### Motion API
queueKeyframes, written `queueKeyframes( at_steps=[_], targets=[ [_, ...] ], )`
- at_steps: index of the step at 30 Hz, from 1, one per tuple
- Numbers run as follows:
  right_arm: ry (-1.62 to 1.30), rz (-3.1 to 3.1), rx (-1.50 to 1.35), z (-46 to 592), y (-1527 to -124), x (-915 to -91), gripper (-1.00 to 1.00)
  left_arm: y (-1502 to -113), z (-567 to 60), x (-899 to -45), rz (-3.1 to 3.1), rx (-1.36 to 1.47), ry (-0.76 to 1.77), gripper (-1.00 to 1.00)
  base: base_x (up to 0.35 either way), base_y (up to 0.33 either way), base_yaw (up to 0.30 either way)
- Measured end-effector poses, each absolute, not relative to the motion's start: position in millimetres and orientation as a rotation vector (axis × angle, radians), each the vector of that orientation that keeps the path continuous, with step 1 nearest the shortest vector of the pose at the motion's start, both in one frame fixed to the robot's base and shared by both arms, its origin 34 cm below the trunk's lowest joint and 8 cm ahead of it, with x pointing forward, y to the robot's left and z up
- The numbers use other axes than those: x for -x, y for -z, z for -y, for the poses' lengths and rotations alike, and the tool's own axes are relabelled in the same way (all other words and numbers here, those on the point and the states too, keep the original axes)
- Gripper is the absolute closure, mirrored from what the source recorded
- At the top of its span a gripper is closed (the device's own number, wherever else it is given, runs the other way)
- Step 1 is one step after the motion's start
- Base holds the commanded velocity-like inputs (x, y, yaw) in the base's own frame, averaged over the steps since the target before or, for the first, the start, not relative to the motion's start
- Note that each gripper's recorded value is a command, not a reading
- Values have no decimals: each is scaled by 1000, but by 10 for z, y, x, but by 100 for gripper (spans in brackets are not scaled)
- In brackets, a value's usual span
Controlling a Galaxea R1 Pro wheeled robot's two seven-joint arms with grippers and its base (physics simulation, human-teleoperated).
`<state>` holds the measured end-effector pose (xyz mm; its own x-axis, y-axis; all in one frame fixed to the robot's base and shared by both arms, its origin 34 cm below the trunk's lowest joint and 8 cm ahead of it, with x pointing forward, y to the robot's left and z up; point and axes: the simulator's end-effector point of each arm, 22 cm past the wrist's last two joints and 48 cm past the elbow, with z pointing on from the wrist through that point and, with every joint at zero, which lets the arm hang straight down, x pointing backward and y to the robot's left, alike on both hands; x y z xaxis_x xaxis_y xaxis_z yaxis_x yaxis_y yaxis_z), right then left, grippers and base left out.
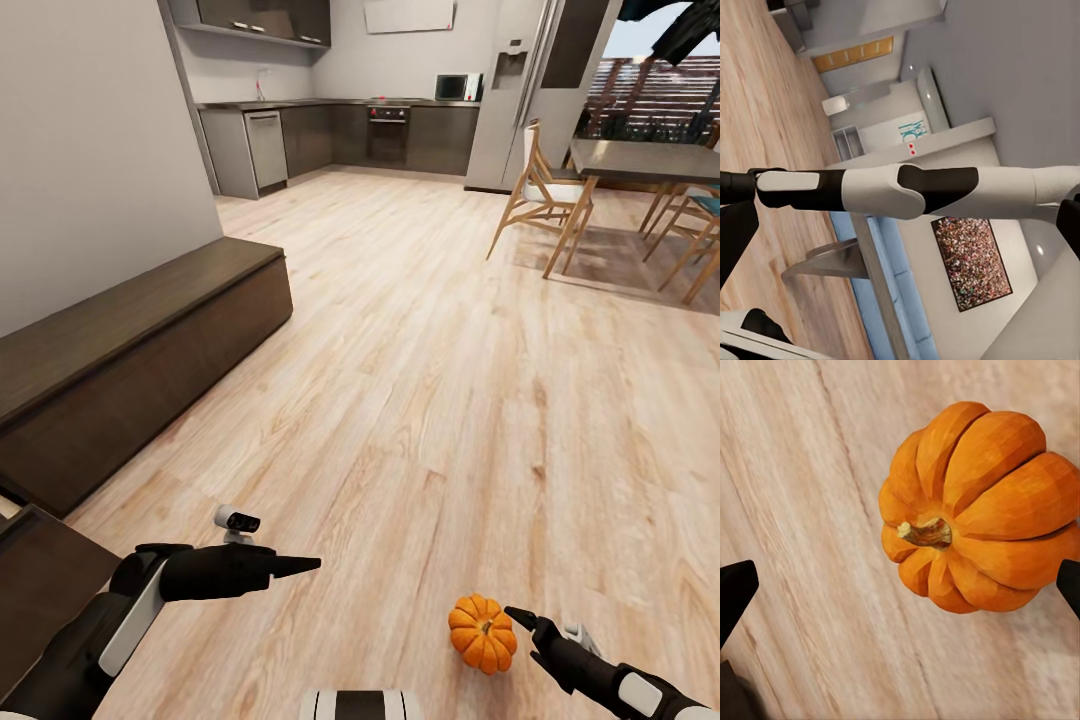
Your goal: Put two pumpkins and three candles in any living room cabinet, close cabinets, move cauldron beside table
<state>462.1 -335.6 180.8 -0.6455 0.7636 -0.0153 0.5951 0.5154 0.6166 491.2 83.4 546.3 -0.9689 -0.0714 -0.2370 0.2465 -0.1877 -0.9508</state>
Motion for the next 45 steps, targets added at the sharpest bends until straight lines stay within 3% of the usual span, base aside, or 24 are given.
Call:
queueKeyframes(
  at_steps=[45],
  targets=[
    [-804, -2551, -1210, 3344, -1432, -4299, -100, -5056, -821, -4937, -1897, -100, 2313, -100, 0, 0, 0]
  ],
)
